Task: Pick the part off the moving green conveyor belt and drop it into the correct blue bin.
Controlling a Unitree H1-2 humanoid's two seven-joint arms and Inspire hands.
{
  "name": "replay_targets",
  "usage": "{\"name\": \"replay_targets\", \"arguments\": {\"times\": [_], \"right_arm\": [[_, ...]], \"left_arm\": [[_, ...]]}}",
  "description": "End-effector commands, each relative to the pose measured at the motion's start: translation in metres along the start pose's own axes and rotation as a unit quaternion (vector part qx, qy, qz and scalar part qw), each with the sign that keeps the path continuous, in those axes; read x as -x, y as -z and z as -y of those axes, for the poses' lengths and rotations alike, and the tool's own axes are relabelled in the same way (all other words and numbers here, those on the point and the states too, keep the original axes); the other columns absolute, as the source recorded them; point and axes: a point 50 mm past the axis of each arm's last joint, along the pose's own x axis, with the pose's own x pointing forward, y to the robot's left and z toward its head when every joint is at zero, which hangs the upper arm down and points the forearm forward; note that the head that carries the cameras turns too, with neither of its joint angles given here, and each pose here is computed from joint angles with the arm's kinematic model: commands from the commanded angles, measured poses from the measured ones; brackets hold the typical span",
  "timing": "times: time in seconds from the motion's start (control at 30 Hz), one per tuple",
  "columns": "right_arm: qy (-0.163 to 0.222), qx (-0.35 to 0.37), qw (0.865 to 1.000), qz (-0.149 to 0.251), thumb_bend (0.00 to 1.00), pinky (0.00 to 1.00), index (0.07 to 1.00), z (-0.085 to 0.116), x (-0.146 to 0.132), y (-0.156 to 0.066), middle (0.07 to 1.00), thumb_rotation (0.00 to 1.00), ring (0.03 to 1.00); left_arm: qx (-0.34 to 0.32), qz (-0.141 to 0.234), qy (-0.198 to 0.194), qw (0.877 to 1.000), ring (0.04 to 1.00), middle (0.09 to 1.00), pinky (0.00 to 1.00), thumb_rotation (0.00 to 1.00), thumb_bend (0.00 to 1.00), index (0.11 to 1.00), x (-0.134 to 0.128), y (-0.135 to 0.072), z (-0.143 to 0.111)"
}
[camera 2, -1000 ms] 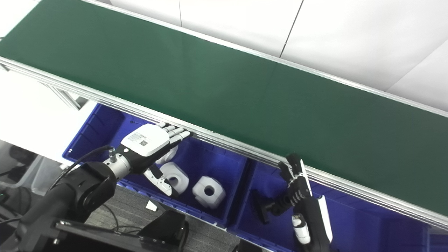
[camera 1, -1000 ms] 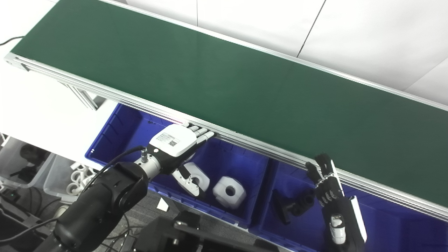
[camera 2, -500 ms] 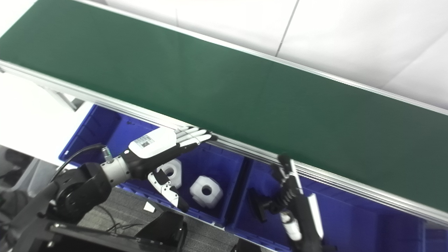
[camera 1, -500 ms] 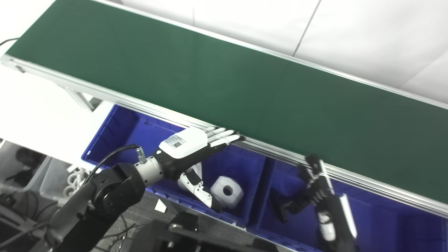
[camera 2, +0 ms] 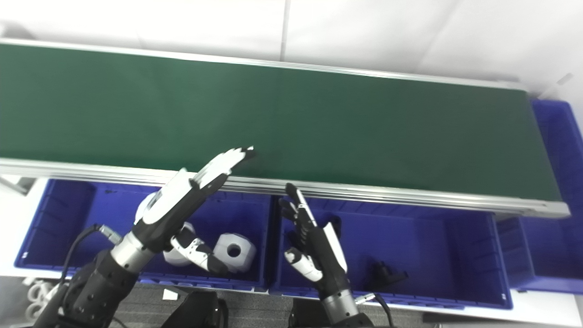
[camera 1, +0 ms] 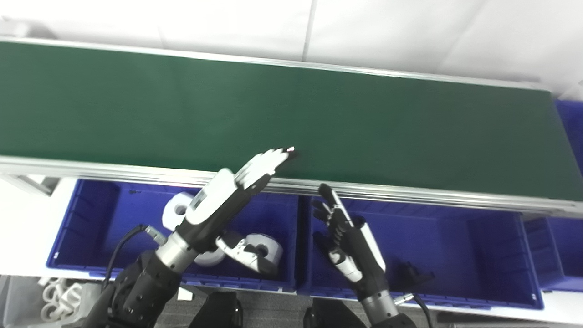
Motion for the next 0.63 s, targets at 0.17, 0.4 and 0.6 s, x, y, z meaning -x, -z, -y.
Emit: {"name": "replay_targets", "arguments": {"times": [0.17,0.4,0.6], "right_arm": [[0.011,0.008,1.0,0.016,0.89,0.93,0.988,0.002,0.001,0.006,0.98,0.89,0.927],[0.01,0.028,1.0,-0.001,0.89,0.92,0.988,0.012,0.001,0.017,0.98,0.9,0.92],[0.024,0.081,0.996,0.013,0.9,0.95,0.983,0.017,0.003,0.012,0.998,0.89,0.979]], "left_arm": [[0.0,-0.018,-0.026,0.999,1.0,1.0,1.0,0.9,0.93,1.0,0.021,0.028,0.028],[0.007,-0.014,-0.038,0.999,1.0,1.0,1.0,0.93,0.95,1.0,0.018,0.03,0.042],[0.023,-0.004,-0.063,0.998,1.0,1.0,1.0,0.92,0.95,1.0,0.015,0.022,0.044]]}}
